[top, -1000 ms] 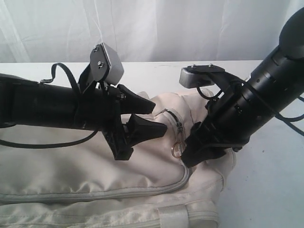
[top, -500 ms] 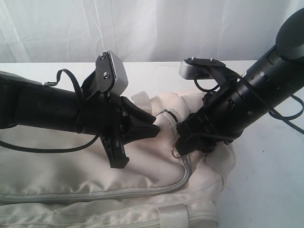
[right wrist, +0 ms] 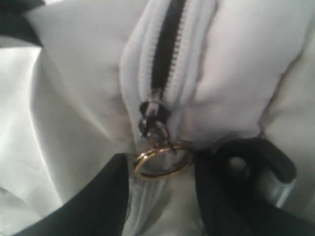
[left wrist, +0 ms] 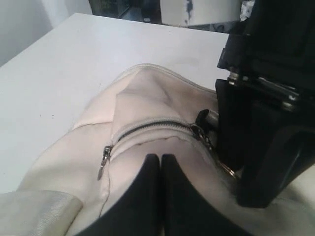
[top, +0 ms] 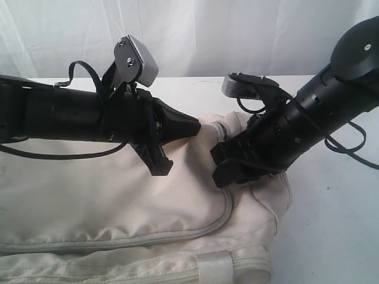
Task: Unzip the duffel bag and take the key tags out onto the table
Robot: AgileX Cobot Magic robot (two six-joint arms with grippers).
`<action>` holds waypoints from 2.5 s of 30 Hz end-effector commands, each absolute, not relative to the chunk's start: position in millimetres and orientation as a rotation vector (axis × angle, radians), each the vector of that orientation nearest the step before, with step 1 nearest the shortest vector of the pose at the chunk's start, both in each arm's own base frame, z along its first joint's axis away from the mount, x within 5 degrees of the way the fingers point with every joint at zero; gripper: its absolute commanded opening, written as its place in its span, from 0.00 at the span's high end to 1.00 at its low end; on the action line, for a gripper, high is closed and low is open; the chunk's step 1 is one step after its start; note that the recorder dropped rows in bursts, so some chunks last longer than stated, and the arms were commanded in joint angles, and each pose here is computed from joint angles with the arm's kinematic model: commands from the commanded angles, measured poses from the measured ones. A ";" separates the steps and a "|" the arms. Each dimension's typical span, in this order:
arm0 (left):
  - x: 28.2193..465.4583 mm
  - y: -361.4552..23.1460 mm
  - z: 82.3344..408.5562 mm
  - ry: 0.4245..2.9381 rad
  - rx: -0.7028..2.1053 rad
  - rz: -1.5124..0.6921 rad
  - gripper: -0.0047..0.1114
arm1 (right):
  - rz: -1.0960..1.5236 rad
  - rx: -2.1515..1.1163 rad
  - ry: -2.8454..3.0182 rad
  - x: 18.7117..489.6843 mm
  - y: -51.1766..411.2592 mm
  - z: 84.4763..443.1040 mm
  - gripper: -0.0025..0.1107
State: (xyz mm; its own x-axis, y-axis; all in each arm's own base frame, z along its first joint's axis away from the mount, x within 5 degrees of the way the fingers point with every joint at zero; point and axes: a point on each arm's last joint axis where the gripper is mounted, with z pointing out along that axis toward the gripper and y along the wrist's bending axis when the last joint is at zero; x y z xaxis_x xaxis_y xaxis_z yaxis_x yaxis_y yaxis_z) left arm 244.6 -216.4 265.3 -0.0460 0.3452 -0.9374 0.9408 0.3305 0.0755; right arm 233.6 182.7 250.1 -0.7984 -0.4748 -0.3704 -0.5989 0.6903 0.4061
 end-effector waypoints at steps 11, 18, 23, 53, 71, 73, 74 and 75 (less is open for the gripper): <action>242.7 -218.6 270.8 1.470 1.294 -0.674 0.96 | 0.775 -0.959 2.669 229.1 182.2 249.7 0.97; 244.2 -217.8 269.9 1.482 1.290 -0.652 0.96 | 0.786 -1.108 2.662 222.8 180.6 248.9 0.98; 244.1 -217.7 269.8 1.482 1.292 -0.651 0.96 | 0.805 -1.222 2.635 215.4 178.3 254.3 0.98; 251.2 -216.0 273.7 1.530 1.192 -0.636 0.96 | 0.963 -1.302 2.648 193.6 174.7 271.6 0.98; 261.3 -219.7 298.2 1.487 1.141 -0.609 0.96 | 1.121 -1.219 2.734 165.8 166.2 251.1 0.98; 261.4 -219.6 298.1 1.488 1.141 -0.607 0.96 | 1.168 -1.195 2.726 161.5 166.6 252.2 0.98; 261.4 -219.6 298.1 1.488 1.141 -0.607 0.96 | 1.179 -1.202 2.722 158.0 167.3 252.3 0.98; 261.4 -219.6 298.1 1.488 1.141 -0.607 0.96 | 1.183 -1.220 2.716 154.1 168.6 252.6 0.98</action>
